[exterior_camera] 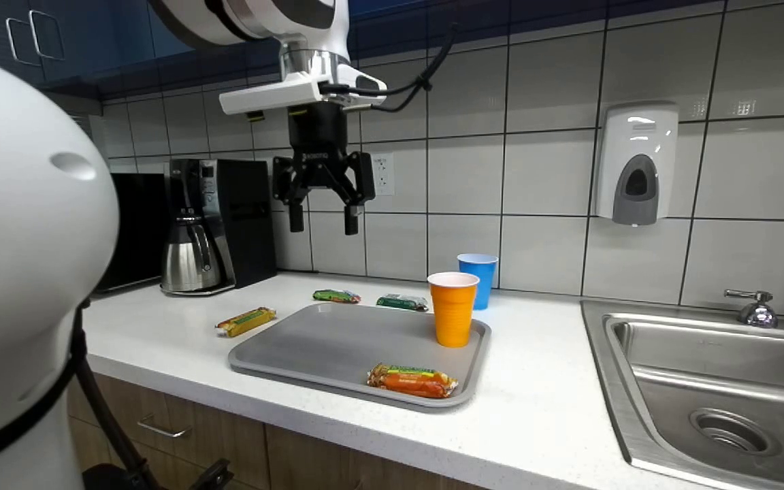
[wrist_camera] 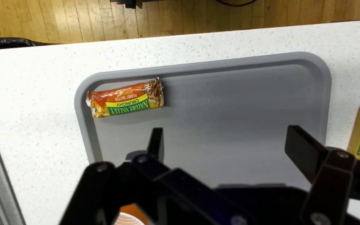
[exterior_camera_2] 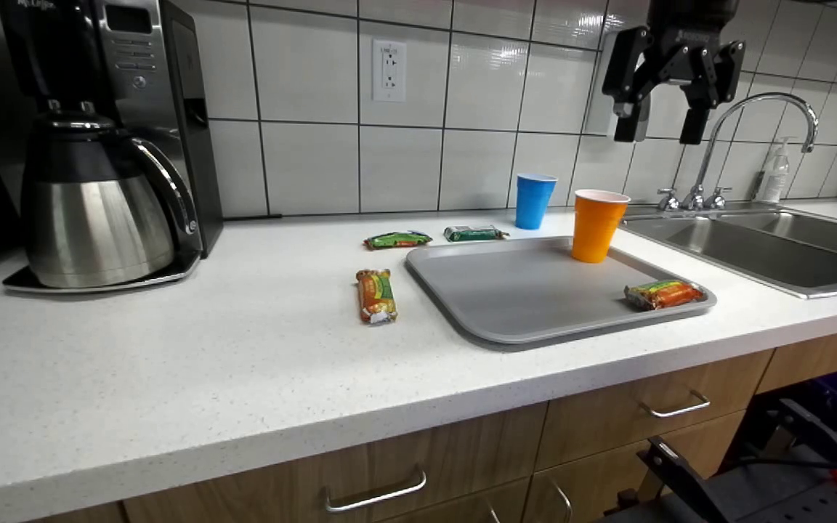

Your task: Pick up the candy bars on the table and place them on the tray

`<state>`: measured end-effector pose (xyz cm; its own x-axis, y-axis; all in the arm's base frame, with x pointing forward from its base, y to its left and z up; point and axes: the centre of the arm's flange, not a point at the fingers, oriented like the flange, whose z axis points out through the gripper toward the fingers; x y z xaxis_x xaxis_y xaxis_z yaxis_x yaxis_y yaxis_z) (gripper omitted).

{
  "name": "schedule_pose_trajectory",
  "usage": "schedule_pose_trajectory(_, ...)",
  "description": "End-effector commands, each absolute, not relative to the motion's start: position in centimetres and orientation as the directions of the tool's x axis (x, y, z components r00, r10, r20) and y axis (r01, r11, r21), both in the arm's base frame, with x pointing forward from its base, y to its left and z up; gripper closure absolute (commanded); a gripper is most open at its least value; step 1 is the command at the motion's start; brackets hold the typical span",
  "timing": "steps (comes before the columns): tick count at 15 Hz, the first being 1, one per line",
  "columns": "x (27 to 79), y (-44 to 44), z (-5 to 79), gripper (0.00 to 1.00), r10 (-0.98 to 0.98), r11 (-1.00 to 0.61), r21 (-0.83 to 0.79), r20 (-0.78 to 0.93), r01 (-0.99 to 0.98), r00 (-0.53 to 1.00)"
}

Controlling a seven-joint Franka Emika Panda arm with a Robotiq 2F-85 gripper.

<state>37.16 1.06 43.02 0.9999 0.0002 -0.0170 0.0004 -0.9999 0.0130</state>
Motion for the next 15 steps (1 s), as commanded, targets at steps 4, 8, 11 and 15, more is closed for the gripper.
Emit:
schedule_pose_trajectory(4,39.3,2.4,39.7,0.0,-0.008,-0.999,0.045,-0.017,-0.007,1.0)
schedule_pose_trajectory(8,40.7,3.0,37.8,0.0,-0.014,-0.999,0.046,-0.023,-0.013,1.0)
schedule_pose_trajectory(11,41.6,3.4,36.6,0.0,-0.034,-0.998,0.046,-0.025,-0.033,0.999)
schedule_pose_trajectory(15,43.2,3.7,35.3,0.0,-0.079,-0.996,0.043,-0.017,-0.078,0.997)
